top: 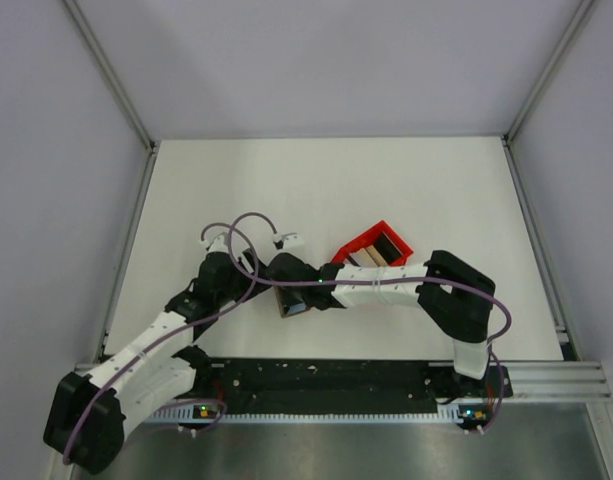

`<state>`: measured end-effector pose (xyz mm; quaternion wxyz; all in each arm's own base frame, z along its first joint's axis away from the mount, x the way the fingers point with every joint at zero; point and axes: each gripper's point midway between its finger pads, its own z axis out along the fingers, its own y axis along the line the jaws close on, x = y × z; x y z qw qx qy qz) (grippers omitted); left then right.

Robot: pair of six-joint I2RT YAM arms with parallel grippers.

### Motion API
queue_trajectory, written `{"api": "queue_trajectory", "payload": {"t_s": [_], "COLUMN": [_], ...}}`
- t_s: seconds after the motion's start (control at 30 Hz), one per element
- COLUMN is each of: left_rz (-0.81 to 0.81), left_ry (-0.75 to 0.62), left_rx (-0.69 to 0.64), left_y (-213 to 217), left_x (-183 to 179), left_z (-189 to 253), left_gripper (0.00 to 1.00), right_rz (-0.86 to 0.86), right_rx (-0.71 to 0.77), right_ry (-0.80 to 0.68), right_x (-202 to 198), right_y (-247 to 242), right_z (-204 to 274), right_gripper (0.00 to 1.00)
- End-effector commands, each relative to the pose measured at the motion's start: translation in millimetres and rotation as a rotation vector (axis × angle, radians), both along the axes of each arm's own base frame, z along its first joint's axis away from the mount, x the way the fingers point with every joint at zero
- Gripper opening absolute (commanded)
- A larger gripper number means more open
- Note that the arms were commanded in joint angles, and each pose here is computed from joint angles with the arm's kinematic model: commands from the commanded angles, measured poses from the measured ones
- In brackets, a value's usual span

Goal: Put the credit cards into the card holder
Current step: Open the card holder at the center of the board.

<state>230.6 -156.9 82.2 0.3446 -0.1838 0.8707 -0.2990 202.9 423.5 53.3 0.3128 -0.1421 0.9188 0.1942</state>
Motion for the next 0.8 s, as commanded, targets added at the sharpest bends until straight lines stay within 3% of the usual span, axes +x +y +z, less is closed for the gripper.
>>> {"api": "queue_trajectory", "payload": {"t_s": [0.0, 0.23, 0.5, 0.77], "left_rz": [0.003, -0.021, -0.021, -0.023], "left_ry": [-0.074, -0.021, 0.016, 0.079], "left_rx": [-0.013, 0.02, 0.048, 0.129], "left_y": [-5, -2, 4, 17], "left_x": [17, 6, -2, -16], "left_z": [24, 2, -11, -33], "left_gripper": [0.73, 0.57, 0.25, 0.0], "right_rz": [0.026, 0.026, 0.021, 0.024], "right_rx": [0.02, 0.027, 0.033, 0.089], "right_ry": [-0.001, -0.001, 0.006, 0.013], "right_x": [-9, -10, -9, -5], "right_y": [2, 2, 0, -6], "right_z": [6, 7, 7, 16], "right_gripper": [0.0, 0.0, 0.0, 0.0]}}
